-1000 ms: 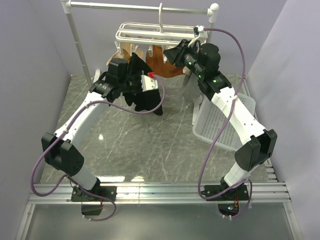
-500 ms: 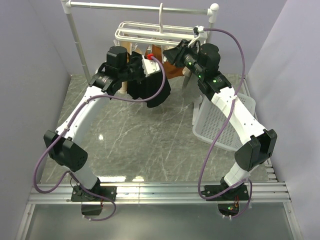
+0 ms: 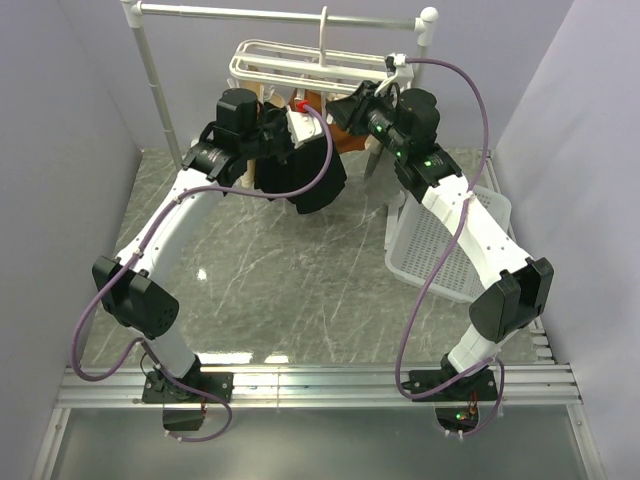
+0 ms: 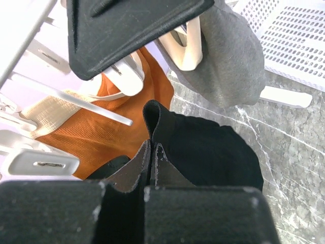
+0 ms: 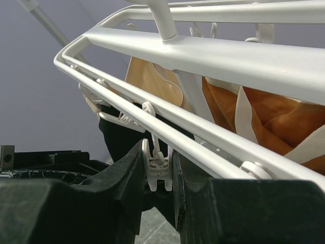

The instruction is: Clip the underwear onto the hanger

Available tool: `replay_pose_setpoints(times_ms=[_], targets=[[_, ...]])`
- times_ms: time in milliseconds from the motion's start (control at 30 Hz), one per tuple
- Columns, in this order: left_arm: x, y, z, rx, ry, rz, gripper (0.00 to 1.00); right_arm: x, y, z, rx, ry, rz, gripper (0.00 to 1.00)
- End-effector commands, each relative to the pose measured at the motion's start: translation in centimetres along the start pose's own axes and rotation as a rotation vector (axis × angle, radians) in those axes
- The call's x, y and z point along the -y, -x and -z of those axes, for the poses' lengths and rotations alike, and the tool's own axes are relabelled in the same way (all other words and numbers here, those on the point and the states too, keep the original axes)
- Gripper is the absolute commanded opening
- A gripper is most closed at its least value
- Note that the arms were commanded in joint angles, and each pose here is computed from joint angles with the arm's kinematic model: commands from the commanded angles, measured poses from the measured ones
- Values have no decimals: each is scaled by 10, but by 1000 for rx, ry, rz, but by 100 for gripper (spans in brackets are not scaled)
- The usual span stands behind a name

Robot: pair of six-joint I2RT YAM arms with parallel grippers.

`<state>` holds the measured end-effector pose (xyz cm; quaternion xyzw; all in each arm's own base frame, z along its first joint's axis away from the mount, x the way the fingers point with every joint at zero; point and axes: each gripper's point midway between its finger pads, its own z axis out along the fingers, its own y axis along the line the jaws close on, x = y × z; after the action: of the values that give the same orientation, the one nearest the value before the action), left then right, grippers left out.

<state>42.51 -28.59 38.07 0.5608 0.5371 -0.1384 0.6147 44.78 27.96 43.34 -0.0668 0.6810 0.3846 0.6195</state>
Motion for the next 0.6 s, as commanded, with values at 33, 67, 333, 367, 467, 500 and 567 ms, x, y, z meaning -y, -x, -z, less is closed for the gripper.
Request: replay_pose_setpoints(times_ms=[33, 67, 333, 367, 467, 500, 567], targets=[[-16, 31, 5, 74, 42, -29, 0, -9, -10, 8, -35, 29, 26, 0], [-16, 31, 5, 75, 41, -31, 0, -10, -12, 8, -39, 31, 31, 0], [-16, 35, 4, 91, 36, -30, 0, -6, -19, 6, -51, 26, 50, 0], [-15, 34, 4, 91, 32, -28, 0, -7, -20, 5, -52, 27, 56, 0], [-16, 35, 4, 94, 34, -27, 0, -7, -21, 6, -55, 31, 66, 0], [-16, 36, 4, 96, 34, -27, 0, -6, -22, 6, -59, 29, 69, 0], [-16, 36, 4, 99, 34, -25, 0, -6, -25, 5, -63, 31, 74, 0]])
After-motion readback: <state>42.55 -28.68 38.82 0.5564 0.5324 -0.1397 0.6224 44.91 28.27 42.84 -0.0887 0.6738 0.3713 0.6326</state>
